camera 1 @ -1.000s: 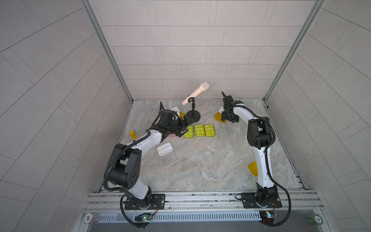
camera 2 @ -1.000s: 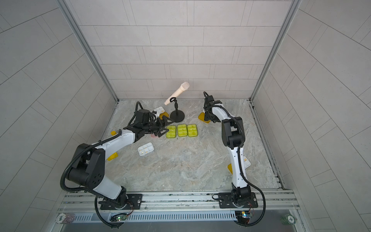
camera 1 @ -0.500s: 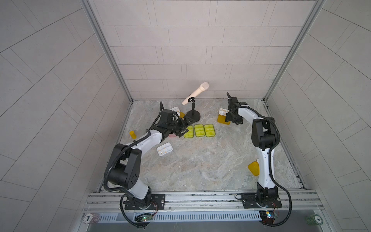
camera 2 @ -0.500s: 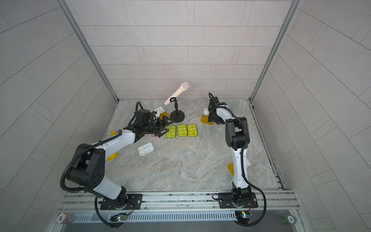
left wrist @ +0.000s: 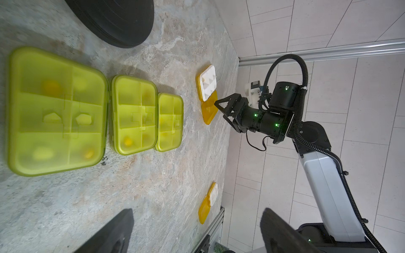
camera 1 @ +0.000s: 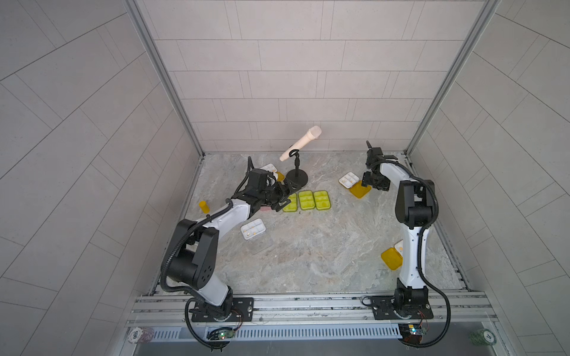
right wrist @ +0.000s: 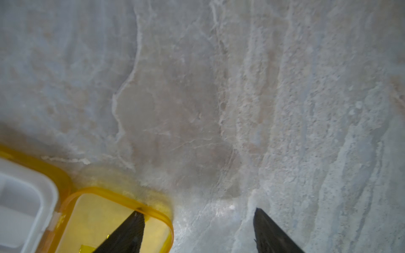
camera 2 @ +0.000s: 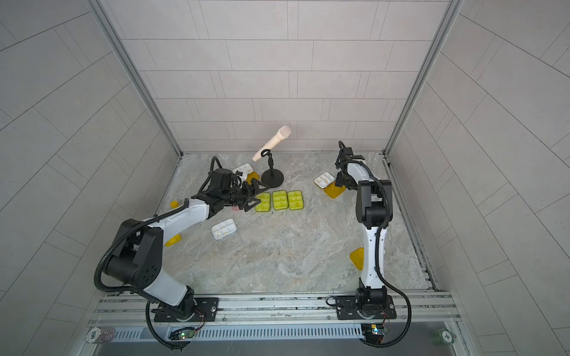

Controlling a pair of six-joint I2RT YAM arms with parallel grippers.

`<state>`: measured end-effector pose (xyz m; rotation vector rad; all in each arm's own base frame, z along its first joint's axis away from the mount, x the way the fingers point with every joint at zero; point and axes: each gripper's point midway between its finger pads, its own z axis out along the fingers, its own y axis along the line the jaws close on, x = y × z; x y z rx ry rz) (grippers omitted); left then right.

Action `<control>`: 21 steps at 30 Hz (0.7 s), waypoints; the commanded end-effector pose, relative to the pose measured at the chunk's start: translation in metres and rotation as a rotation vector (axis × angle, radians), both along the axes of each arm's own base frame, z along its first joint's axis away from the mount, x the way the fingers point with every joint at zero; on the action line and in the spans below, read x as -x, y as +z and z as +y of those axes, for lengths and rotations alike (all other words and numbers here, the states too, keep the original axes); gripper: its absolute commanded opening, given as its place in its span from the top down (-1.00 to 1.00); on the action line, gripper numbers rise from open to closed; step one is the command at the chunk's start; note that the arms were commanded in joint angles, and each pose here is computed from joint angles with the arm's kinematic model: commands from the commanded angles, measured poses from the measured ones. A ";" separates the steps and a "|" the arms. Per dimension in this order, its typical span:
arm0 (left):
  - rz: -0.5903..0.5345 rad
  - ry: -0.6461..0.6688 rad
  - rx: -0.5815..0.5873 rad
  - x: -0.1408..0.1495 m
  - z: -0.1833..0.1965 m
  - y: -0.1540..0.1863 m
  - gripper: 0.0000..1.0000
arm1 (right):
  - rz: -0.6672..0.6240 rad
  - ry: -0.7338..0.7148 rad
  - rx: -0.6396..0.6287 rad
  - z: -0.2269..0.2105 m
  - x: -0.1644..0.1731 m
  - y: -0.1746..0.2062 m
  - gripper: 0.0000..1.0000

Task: Close pillboxes
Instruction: Adjust the pillbox at the center of the board.

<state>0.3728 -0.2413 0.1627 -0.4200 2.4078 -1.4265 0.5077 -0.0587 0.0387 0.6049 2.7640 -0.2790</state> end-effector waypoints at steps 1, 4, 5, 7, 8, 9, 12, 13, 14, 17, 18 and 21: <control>-0.017 -0.019 0.019 -0.001 -0.005 0.007 -0.90 | 0.051 0.032 0.012 0.001 0.000 -0.003 -0.60; -0.010 -0.020 0.018 -0.001 -0.006 0.004 -0.90 | 0.039 0.047 -0.005 0.005 -0.011 0.000 -0.60; -0.009 -0.019 0.018 -0.001 -0.006 0.004 -0.89 | 0.039 0.050 -0.012 0.006 -0.013 -0.001 -0.60; -0.012 -0.020 0.018 -0.001 -0.006 0.005 -0.89 | 0.043 0.054 -0.026 0.009 -0.017 -0.003 -0.60; -0.013 -0.020 0.018 -0.001 -0.006 0.005 -0.89 | 0.045 0.055 -0.025 0.009 -0.019 -0.005 -0.60; -0.014 -0.021 0.017 -0.001 -0.006 0.005 -0.89 | 0.042 0.060 -0.022 0.009 -0.022 -0.004 -0.60; -0.013 -0.021 0.017 -0.001 -0.006 0.005 -0.90 | 0.040 0.065 -0.022 0.010 -0.027 -0.001 -0.60; -0.009 -0.021 0.017 -0.001 -0.005 0.004 -0.90 | 0.037 0.064 -0.022 0.009 -0.029 0.000 -0.60; -0.008 -0.022 0.017 -0.001 -0.006 0.003 -0.90 | 0.034 0.067 -0.027 0.010 -0.031 0.001 -0.60; -0.012 -0.023 0.018 -0.001 -0.006 0.004 -0.90 | 0.039 0.067 -0.033 0.012 -0.033 -0.003 -0.60; -0.009 -0.021 0.017 -0.001 -0.006 0.003 -0.89 | 0.039 0.070 -0.037 0.013 -0.034 -0.004 -0.60; -0.007 -0.023 0.015 -0.002 -0.006 0.002 -0.90 | 0.038 0.078 -0.054 0.017 -0.036 -0.008 -0.60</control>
